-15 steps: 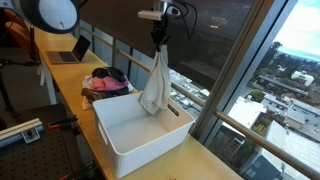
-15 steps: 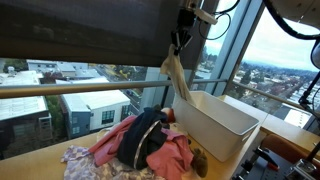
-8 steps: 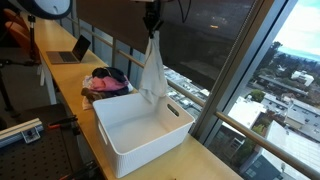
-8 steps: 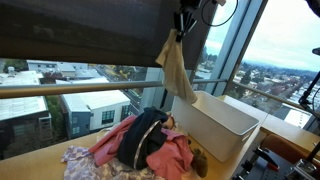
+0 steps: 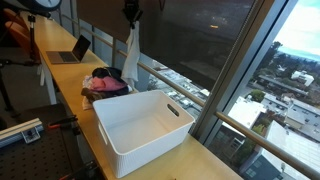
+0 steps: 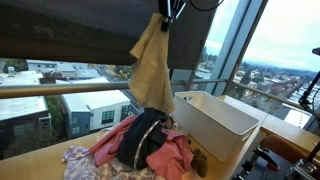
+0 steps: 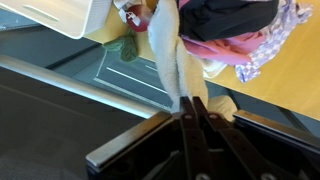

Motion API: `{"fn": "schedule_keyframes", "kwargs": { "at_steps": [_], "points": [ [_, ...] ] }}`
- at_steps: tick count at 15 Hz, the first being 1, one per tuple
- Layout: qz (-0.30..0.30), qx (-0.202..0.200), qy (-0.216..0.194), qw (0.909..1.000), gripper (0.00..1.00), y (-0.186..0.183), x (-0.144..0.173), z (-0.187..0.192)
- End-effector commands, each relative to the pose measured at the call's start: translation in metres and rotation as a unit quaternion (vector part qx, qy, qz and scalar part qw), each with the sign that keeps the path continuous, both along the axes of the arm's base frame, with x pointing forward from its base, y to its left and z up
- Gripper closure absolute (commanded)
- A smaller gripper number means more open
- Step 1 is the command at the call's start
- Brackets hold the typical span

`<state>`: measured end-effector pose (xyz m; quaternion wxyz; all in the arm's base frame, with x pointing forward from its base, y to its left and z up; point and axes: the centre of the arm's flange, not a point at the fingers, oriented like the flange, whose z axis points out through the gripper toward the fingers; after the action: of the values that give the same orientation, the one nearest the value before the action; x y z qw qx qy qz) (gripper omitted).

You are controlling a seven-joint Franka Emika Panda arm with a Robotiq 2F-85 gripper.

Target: Remove the items from the storage container and put them on the left side of the table.

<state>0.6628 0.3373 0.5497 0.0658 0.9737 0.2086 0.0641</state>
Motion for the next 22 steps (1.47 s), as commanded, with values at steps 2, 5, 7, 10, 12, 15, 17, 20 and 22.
{"fn": "schedule_keyframes", "kwargs": {
  "at_steps": [2, 5, 7, 10, 12, 15, 17, 20, 22],
  "points": [
    [0.022, -0.025, -0.013, 0.9994, 0.99, 0.027, -0.093, -0.011],
    [0.020, -0.037, -0.010, 0.9991, 0.99, 0.040, -0.114, -0.012],
    [0.006, -0.048, 0.002, 0.9988, 0.99, 0.036, -0.113, -0.018],
    [-0.031, -0.068, 0.057, 0.9956, 0.99, 0.019, -0.091, -0.040],
    [-0.061, -0.078, 0.104, 0.9897, 0.99, 0.000, -0.082, -0.057],
    [-0.089, -0.084, 0.170, 0.9778, 0.99, -0.026, -0.076, -0.094],
    [-0.096, -0.086, 0.206, 0.9700, 0.99, -0.044, -0.073, -0.115],
    [-0.107, -0.090, 0.236, 0.9617, 0.70, -0.064, -0.065, -0.148],
    [-0.117, -0.092, 0.249, 0.9569, 0.62, -0.079, -0.059, -0.167]
  ]
}}
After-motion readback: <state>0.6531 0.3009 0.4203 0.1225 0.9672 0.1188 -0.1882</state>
